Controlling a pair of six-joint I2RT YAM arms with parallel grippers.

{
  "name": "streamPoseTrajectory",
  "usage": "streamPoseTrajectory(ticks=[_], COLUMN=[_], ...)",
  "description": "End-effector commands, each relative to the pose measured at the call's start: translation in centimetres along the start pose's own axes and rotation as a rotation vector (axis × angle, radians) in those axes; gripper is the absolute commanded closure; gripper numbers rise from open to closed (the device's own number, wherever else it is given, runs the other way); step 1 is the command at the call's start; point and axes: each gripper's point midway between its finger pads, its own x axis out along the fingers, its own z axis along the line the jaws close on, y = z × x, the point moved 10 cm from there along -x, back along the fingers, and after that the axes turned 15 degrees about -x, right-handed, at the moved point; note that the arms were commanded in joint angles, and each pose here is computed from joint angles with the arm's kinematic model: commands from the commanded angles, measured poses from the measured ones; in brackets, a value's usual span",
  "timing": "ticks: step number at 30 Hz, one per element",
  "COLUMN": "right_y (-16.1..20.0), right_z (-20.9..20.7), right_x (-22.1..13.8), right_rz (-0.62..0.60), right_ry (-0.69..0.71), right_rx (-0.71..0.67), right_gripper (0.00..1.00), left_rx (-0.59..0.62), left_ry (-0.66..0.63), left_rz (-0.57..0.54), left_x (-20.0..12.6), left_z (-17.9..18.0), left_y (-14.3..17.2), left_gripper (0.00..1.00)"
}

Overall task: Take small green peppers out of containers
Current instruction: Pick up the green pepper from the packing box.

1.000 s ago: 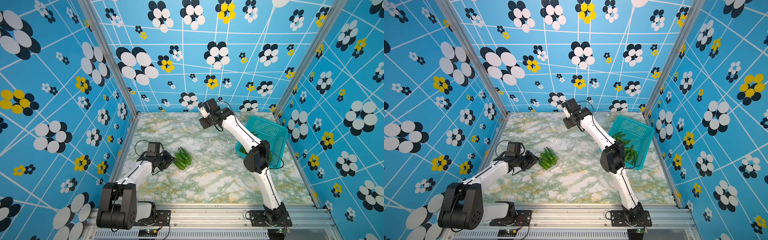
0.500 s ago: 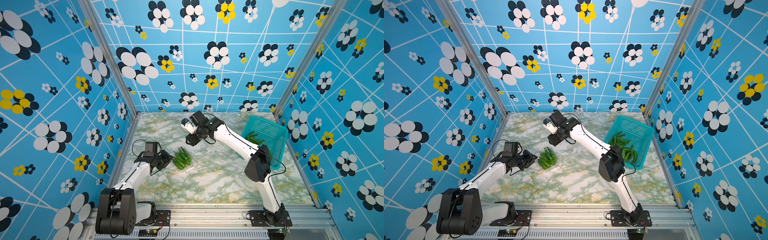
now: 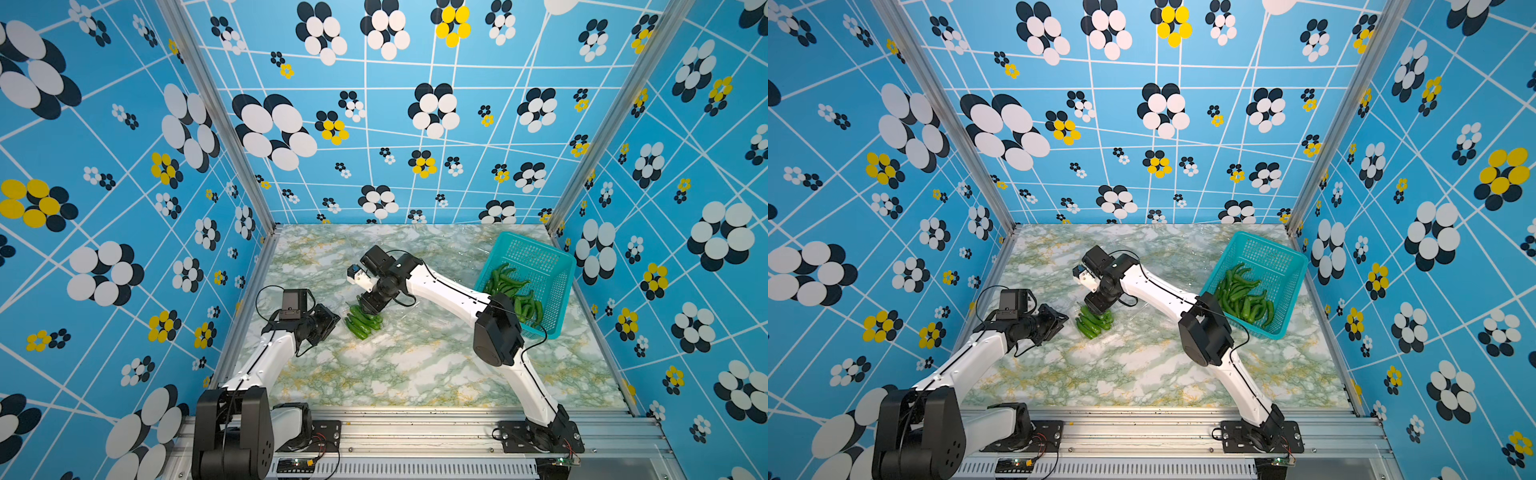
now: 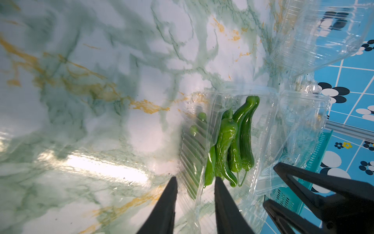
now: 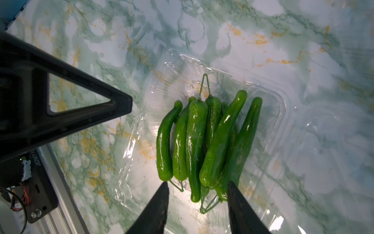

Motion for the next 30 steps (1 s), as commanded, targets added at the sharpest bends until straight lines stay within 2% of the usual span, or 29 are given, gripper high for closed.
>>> streamPoseTrajectory(ticks=[1,12,30], right_y=[-0.7,-1.2,-1.4], right_z=[0.4,0.0,0.1], right_x=[0.6,3.1,5.8], right_rz=[-0.016,-0.009,0.019], right_ry=[-0.020,-0.023,-0.030], right_rx=[0.012,0.022,0.014], right_gripper=[0.53,0.57,0.58], left_rx=[0.007,0.009,0.000], left_ry=[0.015,0.042,0.053], left_rz=[0.008,0.010,0.022], left_x=[-0.2,-1.0,-0.6], left_z=[0.4,0.2,0.9], left_y=[0.1,0.5,0.8], left_gripper=[0.66,0.66,0.66])
